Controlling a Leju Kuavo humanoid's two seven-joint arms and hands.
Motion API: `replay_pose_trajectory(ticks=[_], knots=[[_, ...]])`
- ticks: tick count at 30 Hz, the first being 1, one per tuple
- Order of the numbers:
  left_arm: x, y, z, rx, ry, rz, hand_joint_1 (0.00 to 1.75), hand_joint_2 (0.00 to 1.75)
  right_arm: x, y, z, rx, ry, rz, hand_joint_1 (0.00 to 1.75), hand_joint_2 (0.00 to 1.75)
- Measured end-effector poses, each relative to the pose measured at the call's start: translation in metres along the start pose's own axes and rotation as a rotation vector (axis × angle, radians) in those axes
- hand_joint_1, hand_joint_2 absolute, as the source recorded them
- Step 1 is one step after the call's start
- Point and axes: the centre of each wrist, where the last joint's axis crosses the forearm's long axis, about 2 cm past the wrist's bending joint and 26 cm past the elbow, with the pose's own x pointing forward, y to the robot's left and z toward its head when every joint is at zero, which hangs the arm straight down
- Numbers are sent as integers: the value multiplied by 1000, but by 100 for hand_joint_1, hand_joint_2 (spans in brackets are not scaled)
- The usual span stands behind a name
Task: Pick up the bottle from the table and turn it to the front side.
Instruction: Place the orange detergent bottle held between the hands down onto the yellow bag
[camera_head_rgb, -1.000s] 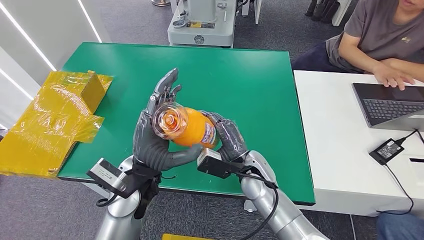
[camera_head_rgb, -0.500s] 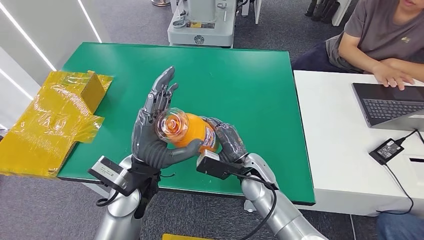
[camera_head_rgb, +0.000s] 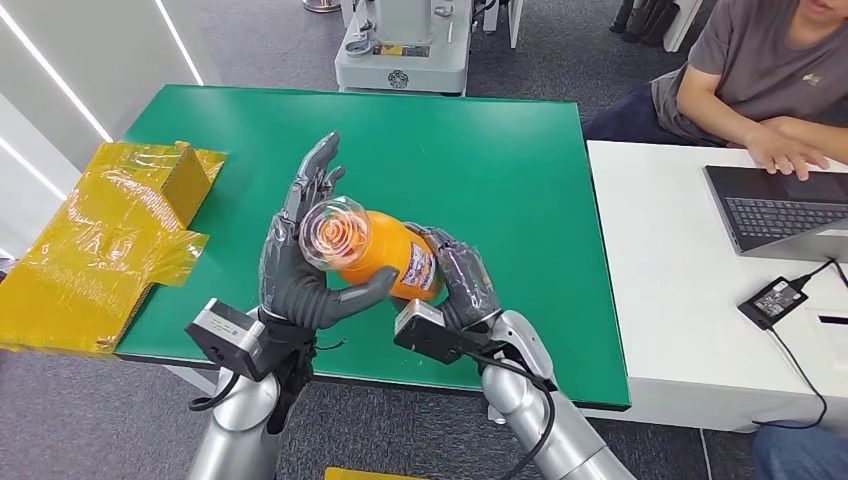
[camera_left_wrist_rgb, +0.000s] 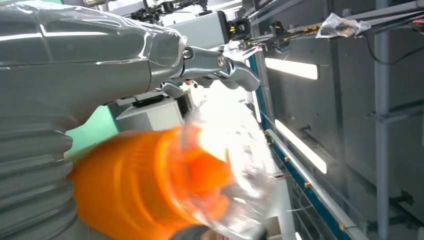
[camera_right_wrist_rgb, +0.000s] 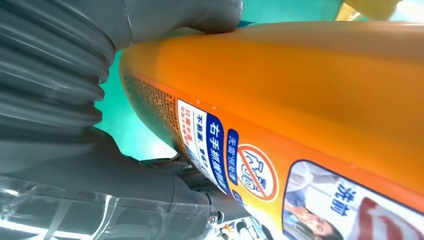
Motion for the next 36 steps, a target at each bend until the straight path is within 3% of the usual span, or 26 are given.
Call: replay_pose_trajectory(ticks=[8, 10, 12, 14, 36], knots=[[-1, 0, 1, -1, 16, -13, 0, 175, 3, 1, 0, 23, 20, 8, 175, 175], [-1, 0, 2, -1, 20, -15, 10, 175, 3, 2, 0, 32, 28, 9, 175, 175], [-1, 0, 3, 1, 21, -15, 98, 175, 2, 2, 0, 45, 42, 9, 175, 175], [-1, -1, 3, 10, 21, -14, 175, 175, 2, 3, 1, 59, 57, 12, 175, 175], [-1, -6, 9, 35, 23, 14, 175, 175, 3, 11, 6, 100, 78, 3, 175, 175]])
